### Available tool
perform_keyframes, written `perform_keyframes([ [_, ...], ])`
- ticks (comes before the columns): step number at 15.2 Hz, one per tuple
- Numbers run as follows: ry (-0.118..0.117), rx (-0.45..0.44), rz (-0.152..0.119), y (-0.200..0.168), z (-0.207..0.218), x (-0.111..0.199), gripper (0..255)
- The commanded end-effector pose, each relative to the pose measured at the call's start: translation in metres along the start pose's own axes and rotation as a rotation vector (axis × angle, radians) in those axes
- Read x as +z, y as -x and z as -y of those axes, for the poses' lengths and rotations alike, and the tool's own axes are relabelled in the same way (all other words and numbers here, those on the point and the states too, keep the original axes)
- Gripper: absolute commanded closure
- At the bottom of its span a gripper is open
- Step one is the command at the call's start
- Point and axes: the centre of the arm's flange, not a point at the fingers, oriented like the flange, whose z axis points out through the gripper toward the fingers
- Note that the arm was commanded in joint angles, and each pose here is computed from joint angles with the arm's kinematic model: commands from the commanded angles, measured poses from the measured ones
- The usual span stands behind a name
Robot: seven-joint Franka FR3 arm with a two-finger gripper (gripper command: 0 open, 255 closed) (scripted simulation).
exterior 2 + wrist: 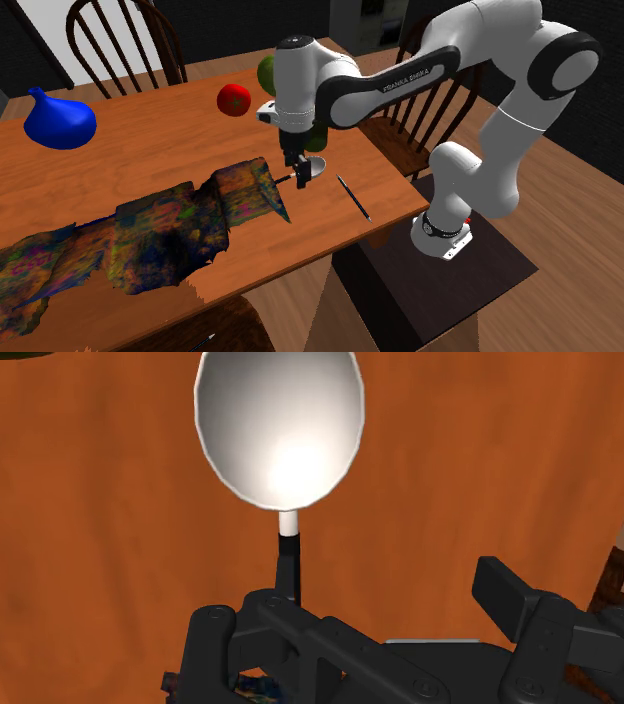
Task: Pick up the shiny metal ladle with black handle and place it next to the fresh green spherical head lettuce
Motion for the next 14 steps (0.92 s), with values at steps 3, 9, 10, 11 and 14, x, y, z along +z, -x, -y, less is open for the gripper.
perform_keyframes([
  [3, -0.029, -0.025, -0.028, -0.031, -0.045, 0.012, 0],
  [9, -0.033, -0.029, -0.032, -0.036, -0.05, 0.04, 0],
  [10, -0.033, -0.029, -0.032, -0.036, -0.05, 0.046, 0],
  [11, -0.033, -0.029, -0.032, -0.037, -0.05, 0.051, 0],
  [14, -0.033, -0.029, -0.032, -0.037, -0.05, 0.054, 0],
])
